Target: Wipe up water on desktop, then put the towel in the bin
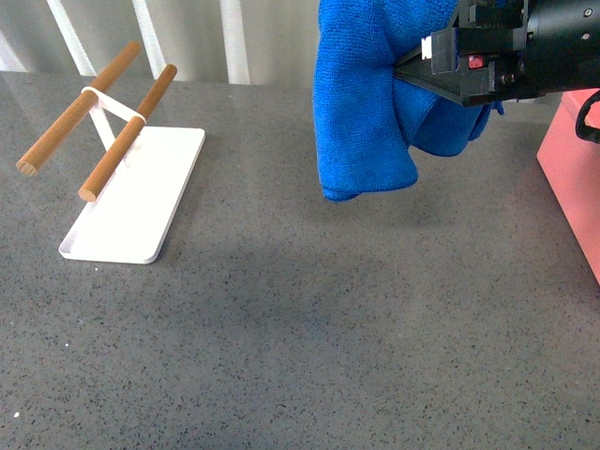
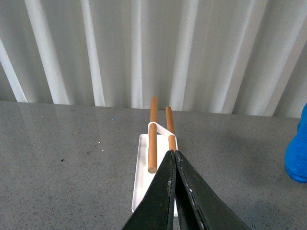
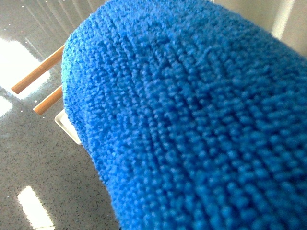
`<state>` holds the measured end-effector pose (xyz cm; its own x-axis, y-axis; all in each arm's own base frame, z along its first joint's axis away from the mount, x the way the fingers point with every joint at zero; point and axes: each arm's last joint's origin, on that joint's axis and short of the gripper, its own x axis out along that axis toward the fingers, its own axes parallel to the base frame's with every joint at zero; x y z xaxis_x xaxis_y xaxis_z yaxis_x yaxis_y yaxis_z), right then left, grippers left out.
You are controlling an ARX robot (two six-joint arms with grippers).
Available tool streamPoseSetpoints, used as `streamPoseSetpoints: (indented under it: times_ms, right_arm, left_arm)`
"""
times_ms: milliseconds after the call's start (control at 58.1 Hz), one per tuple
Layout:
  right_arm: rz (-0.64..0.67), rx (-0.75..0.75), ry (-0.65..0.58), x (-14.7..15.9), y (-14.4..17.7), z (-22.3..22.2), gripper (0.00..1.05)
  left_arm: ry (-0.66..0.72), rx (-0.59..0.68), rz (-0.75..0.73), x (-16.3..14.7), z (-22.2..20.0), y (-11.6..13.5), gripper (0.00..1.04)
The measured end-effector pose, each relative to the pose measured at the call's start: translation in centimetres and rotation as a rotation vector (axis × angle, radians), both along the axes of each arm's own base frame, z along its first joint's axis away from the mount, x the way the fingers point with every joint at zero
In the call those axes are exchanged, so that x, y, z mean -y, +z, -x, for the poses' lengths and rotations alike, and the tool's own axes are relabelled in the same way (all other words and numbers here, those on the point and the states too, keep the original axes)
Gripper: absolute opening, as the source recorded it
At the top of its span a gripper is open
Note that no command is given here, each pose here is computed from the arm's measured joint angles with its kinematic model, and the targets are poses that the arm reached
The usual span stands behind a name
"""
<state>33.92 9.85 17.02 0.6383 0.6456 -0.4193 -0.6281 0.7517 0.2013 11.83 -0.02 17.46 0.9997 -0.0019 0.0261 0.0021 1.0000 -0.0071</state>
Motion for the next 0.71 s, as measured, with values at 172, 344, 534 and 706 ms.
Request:
streamPoseSetpoints:
  times_ms: [172,344,534,706]
  right_arm:
    - [0.006,-0.008,0.000,-0.1,-0.3,0.0,0.04]
    - [0.008,-0.012,0.005,-0.4,-0.4,0.0,0.04]
    - [0.006,-0.020,0.008,-0.4,-0.5,0.1,0.04]
    - [0.006,-0.015,0.003,-0.3,-0.4,0.0,0.04]
  left_arm:
    - [0.000,0.000,0.000,0.0,0.4,0.0,0.04]
    - [0.000,0.000,0.000,0.0,0.7,0.0,0.04]
    - [0.000,0.000,0.000,0.0,1.0,-0.1,0.04]
    - [0.000,-0.015,0.000,0.0,2.1,-0.4,0.04]
